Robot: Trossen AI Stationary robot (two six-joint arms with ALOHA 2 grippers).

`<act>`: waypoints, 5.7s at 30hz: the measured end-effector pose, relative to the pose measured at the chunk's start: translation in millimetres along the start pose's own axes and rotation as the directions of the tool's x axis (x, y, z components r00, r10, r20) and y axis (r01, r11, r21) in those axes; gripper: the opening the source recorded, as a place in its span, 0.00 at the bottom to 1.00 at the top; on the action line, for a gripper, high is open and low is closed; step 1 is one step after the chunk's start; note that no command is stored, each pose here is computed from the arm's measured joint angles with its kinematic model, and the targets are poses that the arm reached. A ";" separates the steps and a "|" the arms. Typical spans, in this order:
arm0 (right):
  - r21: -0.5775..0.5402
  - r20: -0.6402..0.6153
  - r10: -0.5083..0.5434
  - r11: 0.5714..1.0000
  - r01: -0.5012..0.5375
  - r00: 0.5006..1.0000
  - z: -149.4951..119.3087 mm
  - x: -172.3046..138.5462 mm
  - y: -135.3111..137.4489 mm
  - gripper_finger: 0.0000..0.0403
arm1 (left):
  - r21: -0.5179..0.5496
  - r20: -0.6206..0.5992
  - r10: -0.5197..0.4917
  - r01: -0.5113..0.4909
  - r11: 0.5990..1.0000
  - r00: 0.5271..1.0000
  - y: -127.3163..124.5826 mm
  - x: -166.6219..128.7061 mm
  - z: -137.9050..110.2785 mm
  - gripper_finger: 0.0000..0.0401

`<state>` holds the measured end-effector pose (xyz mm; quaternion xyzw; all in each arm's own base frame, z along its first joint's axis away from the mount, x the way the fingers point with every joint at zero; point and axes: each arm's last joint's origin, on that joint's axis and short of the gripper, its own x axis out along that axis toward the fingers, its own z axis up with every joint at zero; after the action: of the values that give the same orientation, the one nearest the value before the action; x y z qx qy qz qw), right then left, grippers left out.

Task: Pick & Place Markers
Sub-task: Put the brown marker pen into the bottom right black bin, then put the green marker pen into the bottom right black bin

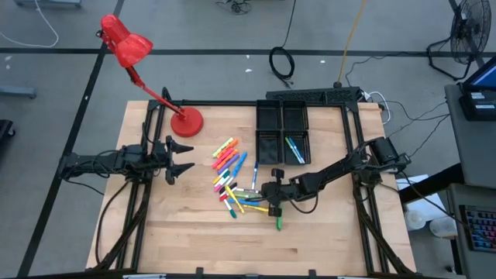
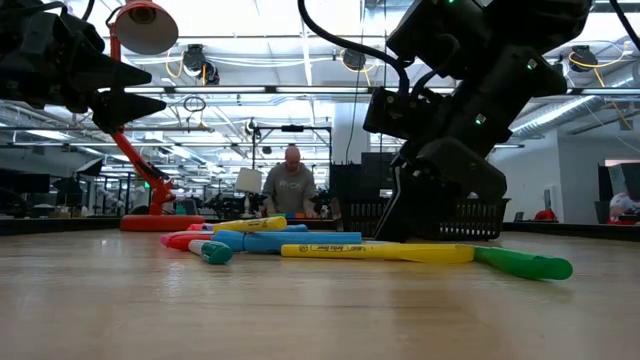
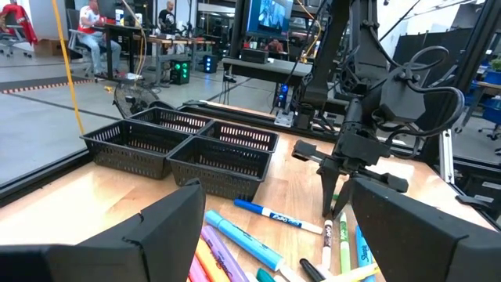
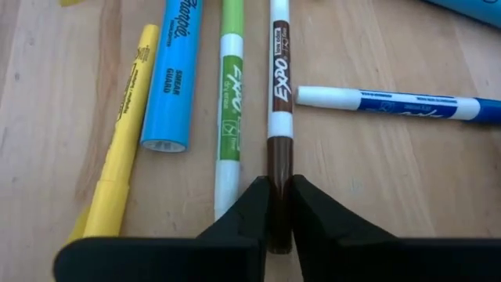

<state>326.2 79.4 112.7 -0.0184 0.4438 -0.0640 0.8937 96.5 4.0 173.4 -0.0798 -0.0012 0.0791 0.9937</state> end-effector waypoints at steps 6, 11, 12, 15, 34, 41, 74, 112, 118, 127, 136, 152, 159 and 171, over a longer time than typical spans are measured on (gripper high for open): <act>0.011 0.070 0.020 1.000 -0.021 0.997 8.4 -6.5 0.1 0.05 | 0.000 0.000 0.000 0.000 1.000 1.000 0.0 0.0 0.1 0.81; 0.009 0.116 0.028 1.000 -0.029 0.993 15.2 -15.5 1.4 0.06 | 0.000 0.000 0.000 0.000 1.000 1.000 0.0 0.0 0.0 0.81; 0.006 0.113 0.030 1.000 -0.030 0.993 14.9 -16.7 2.2 0.06 | 0.000 0.000 0.000 0.000 1.000 1.000 0.0 0.0 0.1 0.81; 0.046 0.135 0.036 0.998 -0.042 0.990 17.7 -20.7 3.1 0.06 | 0.000 0.001 0.000 0.000 1.000 1.000 0.0 0.0 0.1 0.81; 0.375 0.181 -0.318 0.897 0.234 0.931 21.6 -81.8 -9.7 0.05 | 0.000 0.000 0.000 0.000 1.000 1.000 0.0 0.0 0.0 0.81; 0.469 0.110 -0.506 0.785 0.404 0.855 1.1 -112.5 -14.3 0.05 | 0.000 0.000 0.000 0.000 1.000 1.000 0.0 0.0 0.1 0.81; 0.542 -0.229 -0.611 0.566 0.621 0.757 -56.4 -113.9 -56.0 0.05 | 0.000 0.000 0.000 0.000 1.000 1.000 0.0 0.0 0.0 0.81; 0.537 -0.157 -0.596 0.617 0.575 0.787 -60.8 -89.0 -76.0 0.16 | 0.000 0.000 0.000 0.000 1.000 1.000 0.0 0.0 0.0 0.81; 0.533 -0.112 -0.653 0.597 0.600 0.749 -58.6 -89.9 -76.5 0.19 | 0.000 0.000 0.000 0.000 1.000 1.000 0.0 0.0 0.0 0.81; 0.373 0.254 -0.504 0.838 0.397 0.826 -19.1 -97.8 -43.5 0.20 | 0.000 0.000 0.000 0.000 1.000 1.000 0.0 0.0 0.0 0.81; 0.174 0.597 -0.142 0.984 0.046 0.790 15.7 -108.2 -9.6 0.24 | 0.000 0.001 0.000 0.000 1.000 1.000 0.0 0.0 0.1 0.81; -0.064 0.309 -0.051 0.995 0.074 0.950 47.7 -64.7 46.8 0.47 | 0.000 0.001 -0.001 0.001 1.000 1.000 0.0 0.0 0.1 0.81; -0.144 0.151 -0.069 0.985 0.091 0.986 35.1 -26.0 47.4 0.43 | 0.000 0.001 0.000 0.000 1.000 1.000 0.0 0.0 0.1 0.81; -0.081 0.042 -0.044 0.996 0.047 0.998 23.3 -13.1 31.2 0.39 | 0.000 0.001 0.000 0.000 1.000 1.000 0.0 0.0 0.1 0.81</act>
<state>340.0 111.4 134.3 -0.0664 0.4273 -0.0658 0.8992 96.5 4.0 173.5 -0.0798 -0.0017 0.0791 0.9937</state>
